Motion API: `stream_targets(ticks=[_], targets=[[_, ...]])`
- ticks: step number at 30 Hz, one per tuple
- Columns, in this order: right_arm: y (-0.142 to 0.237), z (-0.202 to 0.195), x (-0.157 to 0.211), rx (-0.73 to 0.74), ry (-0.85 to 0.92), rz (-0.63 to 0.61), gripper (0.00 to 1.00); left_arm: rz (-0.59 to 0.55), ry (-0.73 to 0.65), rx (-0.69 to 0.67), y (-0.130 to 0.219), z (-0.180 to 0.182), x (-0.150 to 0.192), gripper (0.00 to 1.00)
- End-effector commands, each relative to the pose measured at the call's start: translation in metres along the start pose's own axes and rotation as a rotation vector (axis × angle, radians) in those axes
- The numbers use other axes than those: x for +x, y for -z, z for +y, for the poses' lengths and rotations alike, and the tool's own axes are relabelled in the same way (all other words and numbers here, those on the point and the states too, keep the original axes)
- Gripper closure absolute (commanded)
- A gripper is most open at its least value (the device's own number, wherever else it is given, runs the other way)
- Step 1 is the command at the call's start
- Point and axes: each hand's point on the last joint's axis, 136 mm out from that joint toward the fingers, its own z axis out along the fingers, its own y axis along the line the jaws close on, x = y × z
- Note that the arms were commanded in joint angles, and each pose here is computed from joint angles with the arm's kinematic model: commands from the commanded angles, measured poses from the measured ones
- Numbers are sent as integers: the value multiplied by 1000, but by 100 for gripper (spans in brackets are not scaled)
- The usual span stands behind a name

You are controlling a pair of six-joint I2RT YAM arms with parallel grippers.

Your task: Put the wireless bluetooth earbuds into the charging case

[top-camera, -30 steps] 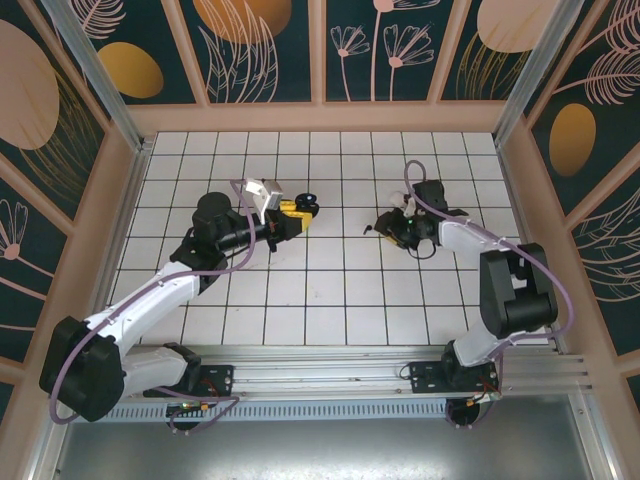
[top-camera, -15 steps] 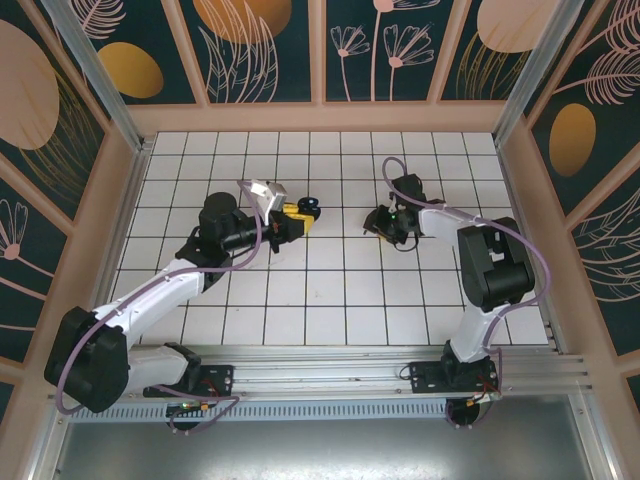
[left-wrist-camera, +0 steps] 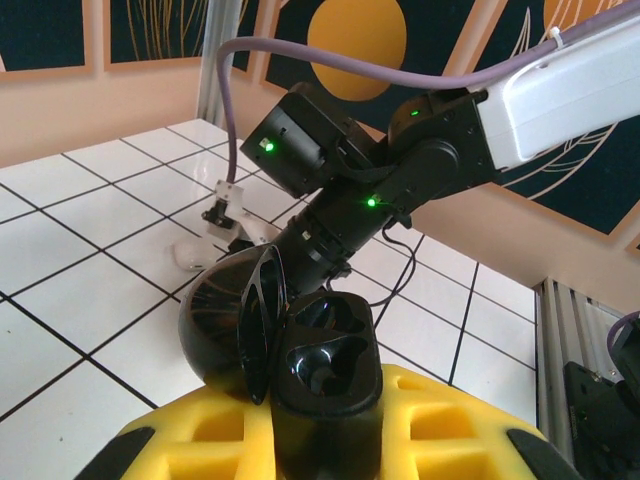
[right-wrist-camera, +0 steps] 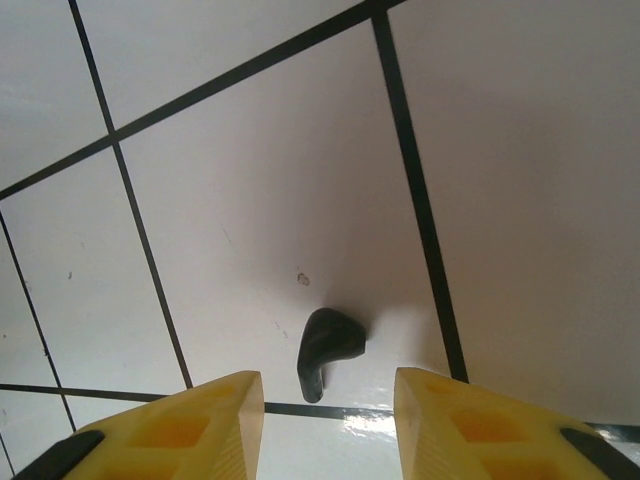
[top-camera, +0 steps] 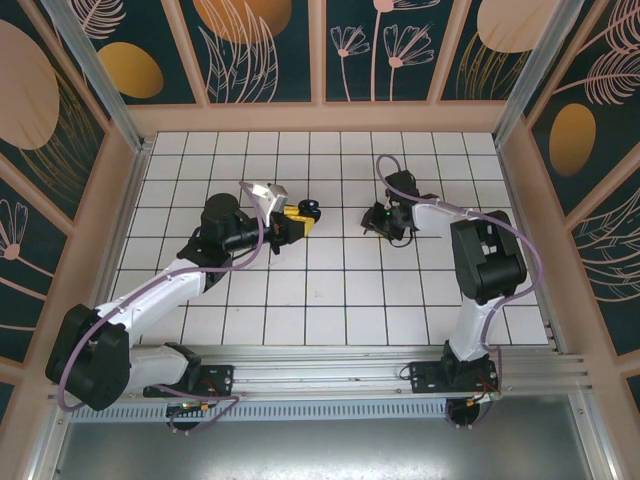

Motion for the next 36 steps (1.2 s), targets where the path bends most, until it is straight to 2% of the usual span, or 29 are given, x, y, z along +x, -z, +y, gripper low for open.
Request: stream_targets(ticks=[1, 12, 36], targets=[[-4, 1, -2, 33, 20, 11, 64, -17, -39, 21, -1, -5, -6, 99], [-15, 0, 0, 93, 57, 44, 66, -19, -47, 5, 4, -6, -7, 99], [-42, 0, 5, 186, 136, 128, 78, -10, -68, -37, 10, -4, -4, 99]])
